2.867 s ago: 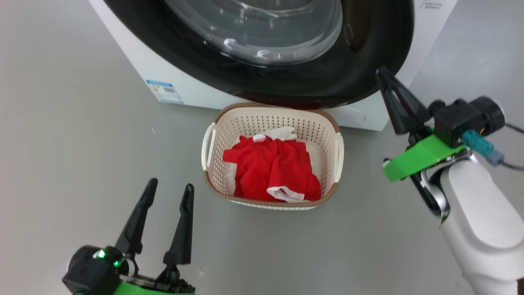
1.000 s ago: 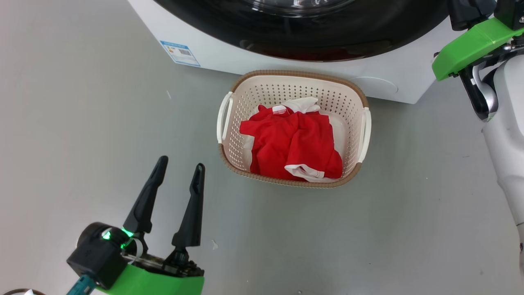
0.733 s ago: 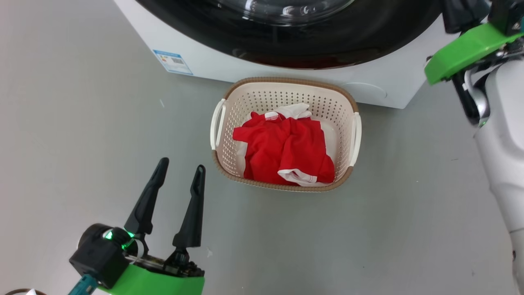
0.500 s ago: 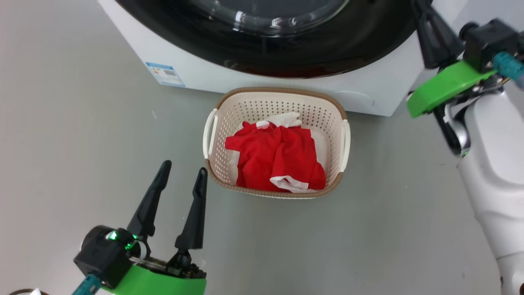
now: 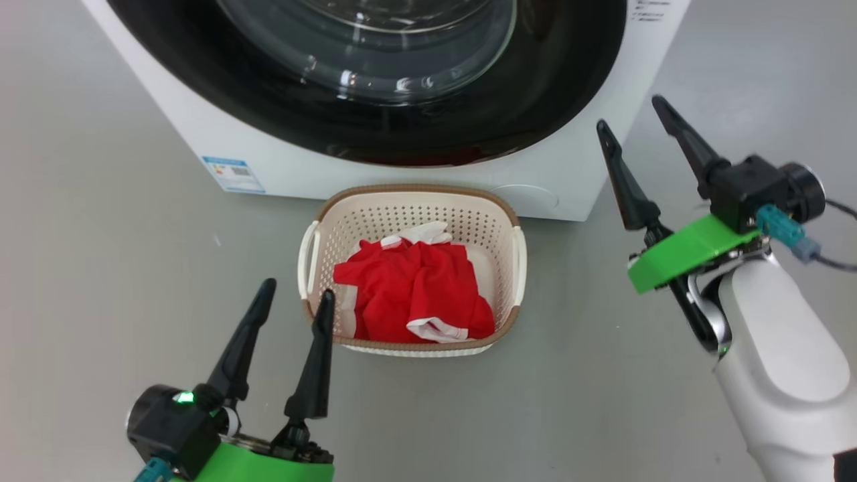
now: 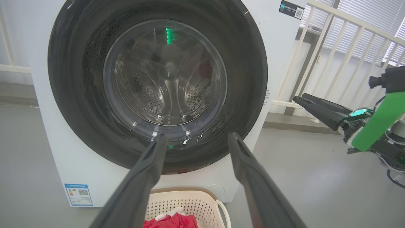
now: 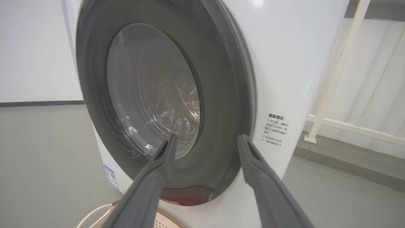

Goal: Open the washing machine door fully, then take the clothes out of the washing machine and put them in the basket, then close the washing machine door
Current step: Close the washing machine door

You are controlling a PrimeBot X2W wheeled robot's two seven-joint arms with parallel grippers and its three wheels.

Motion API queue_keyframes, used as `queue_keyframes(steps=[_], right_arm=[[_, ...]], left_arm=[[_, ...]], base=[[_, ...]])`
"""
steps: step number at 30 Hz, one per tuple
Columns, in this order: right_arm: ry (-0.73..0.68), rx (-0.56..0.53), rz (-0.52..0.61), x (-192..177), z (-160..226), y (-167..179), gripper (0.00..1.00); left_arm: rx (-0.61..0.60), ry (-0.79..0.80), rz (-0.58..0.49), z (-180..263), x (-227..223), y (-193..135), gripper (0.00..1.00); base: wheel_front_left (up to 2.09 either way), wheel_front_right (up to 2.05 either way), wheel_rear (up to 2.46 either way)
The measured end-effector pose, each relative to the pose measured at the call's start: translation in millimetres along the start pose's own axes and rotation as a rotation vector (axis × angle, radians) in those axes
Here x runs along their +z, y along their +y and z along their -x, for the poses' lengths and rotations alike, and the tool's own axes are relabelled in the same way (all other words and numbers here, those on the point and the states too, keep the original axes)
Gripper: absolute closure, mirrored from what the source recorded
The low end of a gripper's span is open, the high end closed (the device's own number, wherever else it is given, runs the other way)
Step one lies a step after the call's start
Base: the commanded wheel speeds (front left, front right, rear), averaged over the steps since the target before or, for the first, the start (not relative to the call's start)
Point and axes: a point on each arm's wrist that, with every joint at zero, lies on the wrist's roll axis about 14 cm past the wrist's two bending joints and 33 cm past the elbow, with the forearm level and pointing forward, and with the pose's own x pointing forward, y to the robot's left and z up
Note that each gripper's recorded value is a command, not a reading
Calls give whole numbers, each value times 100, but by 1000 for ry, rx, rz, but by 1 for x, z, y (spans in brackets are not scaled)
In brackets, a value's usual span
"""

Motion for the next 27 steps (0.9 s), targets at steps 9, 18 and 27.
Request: queue_keyframes(steps=[9, 18, 27], right_arm=[[-12, -80, -34, 5, 44, -9, 0], [2, -210, -34, 3, 102, -34, 0], [-10, -284, -18, 12, 146, -43, 0]], left_arm=[[-4, -17, -22, 0, 6, -7, 0], [-25, -25, -34, 3, 8, -19, 0], [-37, -42, -40, 10, 15, -27, 0]], base=[[0, 0, 0], [0, 0, 0], [0, 0, 0]])
